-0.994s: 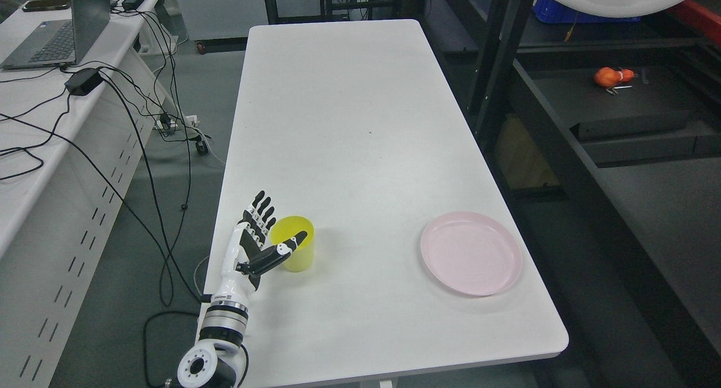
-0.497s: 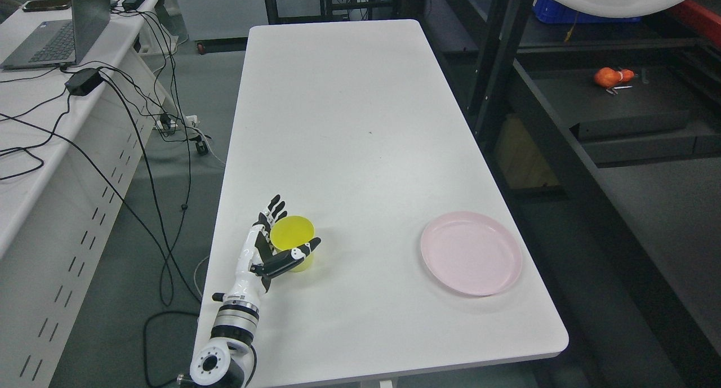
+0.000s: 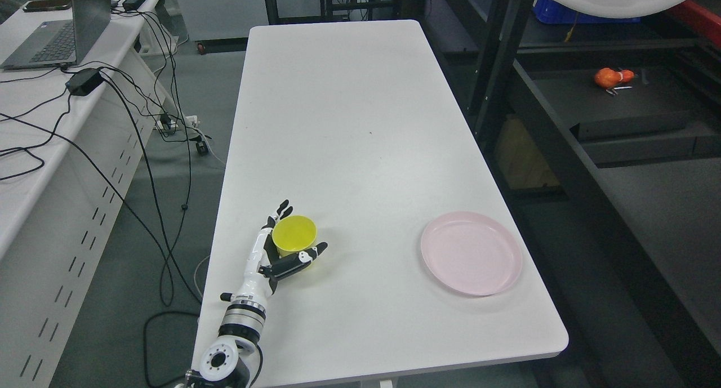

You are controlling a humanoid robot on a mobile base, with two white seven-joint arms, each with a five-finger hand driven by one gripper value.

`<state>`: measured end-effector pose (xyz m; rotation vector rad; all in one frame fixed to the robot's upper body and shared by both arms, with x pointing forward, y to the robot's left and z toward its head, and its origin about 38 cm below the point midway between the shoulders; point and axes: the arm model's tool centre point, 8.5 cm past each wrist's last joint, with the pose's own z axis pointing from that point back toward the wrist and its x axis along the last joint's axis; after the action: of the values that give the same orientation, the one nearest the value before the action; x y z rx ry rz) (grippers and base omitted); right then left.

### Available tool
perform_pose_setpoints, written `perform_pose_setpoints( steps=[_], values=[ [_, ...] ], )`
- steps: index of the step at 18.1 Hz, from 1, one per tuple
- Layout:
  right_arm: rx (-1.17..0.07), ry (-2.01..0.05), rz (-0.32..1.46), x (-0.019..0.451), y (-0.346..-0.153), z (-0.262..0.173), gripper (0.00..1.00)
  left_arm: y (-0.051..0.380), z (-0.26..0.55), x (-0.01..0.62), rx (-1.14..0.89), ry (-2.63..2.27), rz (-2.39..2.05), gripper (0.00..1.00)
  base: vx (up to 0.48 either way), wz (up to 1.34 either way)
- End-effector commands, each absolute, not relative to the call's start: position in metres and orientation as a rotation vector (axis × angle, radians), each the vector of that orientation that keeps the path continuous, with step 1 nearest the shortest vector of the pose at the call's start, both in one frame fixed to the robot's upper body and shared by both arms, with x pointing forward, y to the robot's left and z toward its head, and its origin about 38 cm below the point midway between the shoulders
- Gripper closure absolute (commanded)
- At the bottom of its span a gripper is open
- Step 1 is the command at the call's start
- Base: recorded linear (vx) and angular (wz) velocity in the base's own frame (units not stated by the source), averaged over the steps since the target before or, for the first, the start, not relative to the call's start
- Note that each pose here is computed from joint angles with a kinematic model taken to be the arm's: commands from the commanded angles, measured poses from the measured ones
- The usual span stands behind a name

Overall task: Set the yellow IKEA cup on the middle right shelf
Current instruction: 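Close the left hand fingers around the yellow cup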

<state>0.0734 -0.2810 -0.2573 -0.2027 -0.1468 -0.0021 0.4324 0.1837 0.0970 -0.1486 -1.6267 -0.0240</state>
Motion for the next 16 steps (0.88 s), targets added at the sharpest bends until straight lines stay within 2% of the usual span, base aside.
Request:
perform_pose_setpoints(
  steps=[1, 4, 11, 16],
  values=[
    [-0.216, -0.132, -0.008, 0.064, -0.291, -0.257, 0.01, 0.188, 0.081, 0.435, -0.127, -1.584, -0.049, 0.13, 0.000, 0.00],
    [-0.216, -0.132, -0.008, 0.064, -0.291, -0.257, 0.01, 0.189, 0.080, 0.434, -0.129, -1.607, -0.043, 0.33, 0.000, 0.00],
    [-0.216, -0.132, -0.008, 0.064, -0.291, -0.257, 0.01, 0.202, 0.083, 0.422, -0.156, -1.757, 0.056, 0.98, 0.000, 0.00],
    [-0.216, -0.132, -0.008, 0.064, -0.291, -0.257, 0.01, 0.208, 0.114, 0.395, -0.179, -1.923, 0.098, 1.00, 0.000, 0.00]
  ],
)
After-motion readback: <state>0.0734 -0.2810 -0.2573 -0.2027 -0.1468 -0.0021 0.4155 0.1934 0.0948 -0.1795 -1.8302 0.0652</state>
